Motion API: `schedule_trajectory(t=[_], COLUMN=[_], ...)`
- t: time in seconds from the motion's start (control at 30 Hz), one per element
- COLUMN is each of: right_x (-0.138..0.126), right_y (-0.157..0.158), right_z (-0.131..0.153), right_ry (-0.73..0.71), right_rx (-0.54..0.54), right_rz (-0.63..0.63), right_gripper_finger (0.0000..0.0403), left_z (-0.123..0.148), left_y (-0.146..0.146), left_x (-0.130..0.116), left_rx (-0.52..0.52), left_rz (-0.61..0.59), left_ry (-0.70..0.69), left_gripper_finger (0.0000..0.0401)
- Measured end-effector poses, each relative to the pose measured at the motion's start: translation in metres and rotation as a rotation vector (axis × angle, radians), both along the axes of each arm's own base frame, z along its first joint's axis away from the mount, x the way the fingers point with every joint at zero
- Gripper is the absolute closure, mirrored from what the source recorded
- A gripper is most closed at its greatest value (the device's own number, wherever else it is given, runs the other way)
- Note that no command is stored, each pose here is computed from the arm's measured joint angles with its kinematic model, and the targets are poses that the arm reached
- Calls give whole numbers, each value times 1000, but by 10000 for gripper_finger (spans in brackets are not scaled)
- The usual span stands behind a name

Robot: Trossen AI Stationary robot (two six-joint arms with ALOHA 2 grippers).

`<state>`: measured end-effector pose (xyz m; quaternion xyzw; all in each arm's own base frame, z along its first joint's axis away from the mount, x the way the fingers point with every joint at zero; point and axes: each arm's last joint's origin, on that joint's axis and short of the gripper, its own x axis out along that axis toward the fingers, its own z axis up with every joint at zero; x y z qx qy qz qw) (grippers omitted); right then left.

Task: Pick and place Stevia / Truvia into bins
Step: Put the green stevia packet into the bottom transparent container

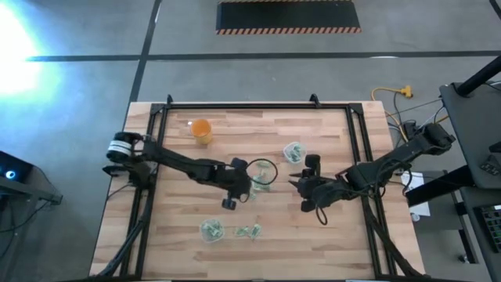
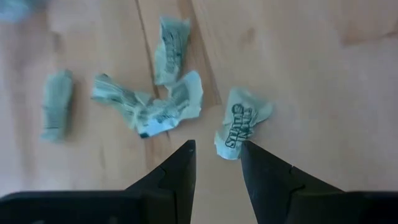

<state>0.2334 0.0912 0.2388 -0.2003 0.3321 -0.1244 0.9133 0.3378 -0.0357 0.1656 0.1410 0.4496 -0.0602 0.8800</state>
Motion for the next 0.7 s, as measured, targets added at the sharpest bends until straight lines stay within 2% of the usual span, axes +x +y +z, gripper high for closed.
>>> schedule_trajectory(t=[0.27, 0.5, 0.7], right_x=[0, 0, -1], right_y=[0, 0, 0], right_z=[0, 0, -1], right_ry=[1, 0, 6], right_rx=[1, 5, 6], right_rz=[-1, -3, -5], right_gripper_finger=[314, 325, 331], left_z=[-18, -20, -18], left_y=[12, 11, 11], left_x=[10, 11, 11], left_rx=[-67, -127, -133], left_rz=[-6, -42, -45], left_ry=[65, 73, 71], left_gripper_finger=[290, 290, 290])
